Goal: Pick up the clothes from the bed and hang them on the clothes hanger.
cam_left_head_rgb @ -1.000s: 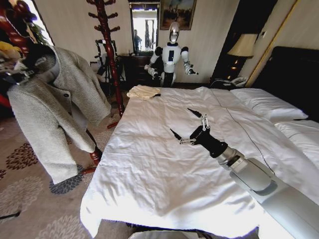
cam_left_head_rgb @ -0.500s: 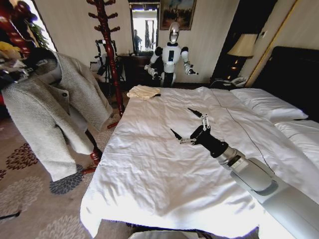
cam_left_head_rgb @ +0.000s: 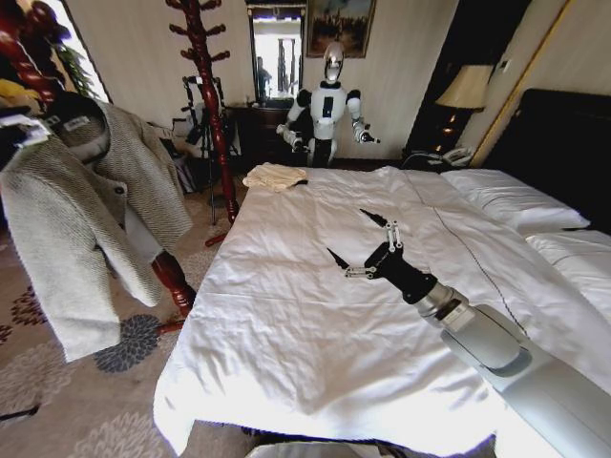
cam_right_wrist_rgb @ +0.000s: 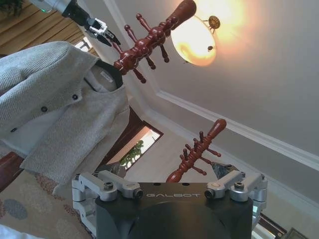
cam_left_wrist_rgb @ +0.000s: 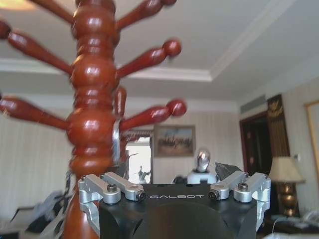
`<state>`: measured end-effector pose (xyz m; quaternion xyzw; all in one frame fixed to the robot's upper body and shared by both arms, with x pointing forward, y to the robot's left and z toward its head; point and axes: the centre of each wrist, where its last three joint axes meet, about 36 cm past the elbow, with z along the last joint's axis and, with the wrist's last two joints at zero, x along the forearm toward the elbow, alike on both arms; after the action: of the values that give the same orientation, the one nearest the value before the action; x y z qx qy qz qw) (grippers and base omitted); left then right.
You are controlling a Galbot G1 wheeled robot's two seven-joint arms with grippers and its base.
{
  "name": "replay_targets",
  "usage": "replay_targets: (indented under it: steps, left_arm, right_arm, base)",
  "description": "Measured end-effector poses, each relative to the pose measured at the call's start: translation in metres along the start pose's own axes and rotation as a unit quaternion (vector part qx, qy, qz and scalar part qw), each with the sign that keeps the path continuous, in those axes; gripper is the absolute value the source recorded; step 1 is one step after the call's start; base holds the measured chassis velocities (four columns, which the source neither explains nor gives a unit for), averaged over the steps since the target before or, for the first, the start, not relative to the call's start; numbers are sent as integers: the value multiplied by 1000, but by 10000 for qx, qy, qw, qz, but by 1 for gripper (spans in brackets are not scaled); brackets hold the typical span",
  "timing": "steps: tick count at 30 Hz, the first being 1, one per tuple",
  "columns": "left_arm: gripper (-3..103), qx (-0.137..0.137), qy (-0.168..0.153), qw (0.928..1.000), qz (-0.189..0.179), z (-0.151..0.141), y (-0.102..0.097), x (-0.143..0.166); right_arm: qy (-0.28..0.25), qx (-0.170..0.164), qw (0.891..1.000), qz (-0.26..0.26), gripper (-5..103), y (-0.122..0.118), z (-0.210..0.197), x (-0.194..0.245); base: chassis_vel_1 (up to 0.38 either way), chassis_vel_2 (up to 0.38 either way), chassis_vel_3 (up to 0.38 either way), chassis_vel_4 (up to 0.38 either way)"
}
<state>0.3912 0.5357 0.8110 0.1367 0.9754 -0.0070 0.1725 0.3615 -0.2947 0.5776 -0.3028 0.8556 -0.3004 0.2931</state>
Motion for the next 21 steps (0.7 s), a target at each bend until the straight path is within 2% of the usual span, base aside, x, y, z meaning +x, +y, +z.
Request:
replay_targets:
  steps: [2, 3, 5, 7, 8, 12, 13, 14, 16, 21]
  left_arm:
    - [100, -42, -380, 9991, 163, -2, -12, 0]
    - [100, -42, -380, 9991, 163, -2, -12, 0]
    - [100, -208, -443, 9983, 318, 8, -24, -3]
    - [100, -286, -352, 9979, 471, 32, -45, -6]
    - [100, -286, -352, 9979, 471, 32, -45, -6]
    - [100, -219, -158, 9996, -37, 85, -91, -2]
    - [100, -219, -158, 9996, -37, 85, -91, -2]
    - [100, -188, -86, 9996, -211, 99, -102, 5]
    - [100, -107, 82, 9994, -318, 118, -113, 15]
    - [100, -191, 508, 9976, -429, 161, -124, 38]
  right_arm:
    - [39, -280, 9993, 237, 100, -1, -1, 0]
    - [39, -280, 9993, 237, 100, -1, -1, 0]
    - [85, -568, 9970, 521, 100, -3, -1, 1]
    - [171, -954, 9907, 957, 100, -5, 0, 2]
    - [171, -954, 9907, 957, 100, -5, 0, 2]
    - [382, -1479, 9718, 1799, 100, -7, 7, 8]
    - [382, -1479, 9718, 1799, 100, -7, 7, 8]
    - [414, -1560, 9663, 2006, 100, -7, 10, 9]
    - [543, -1650, 9575, 2302, 100, -4, 15, 19]
    - [873, -1738, 9414, 2757, 100, 9, 22, 46]
  base:
    - [0, 0, 0, 0]
    - [0, 0, 0, 0]
    - [0, 0, 0, 0]
    - [0, 0, 0, 0]
    - [0, 0, 0, 0]
    - [0, 0, 0, 0]
    - [0, 0, 0, 0]
    - [0, 0, 0, 0]
    - [0, 0, 0, 0]
    - [0, 0, 0, 0]
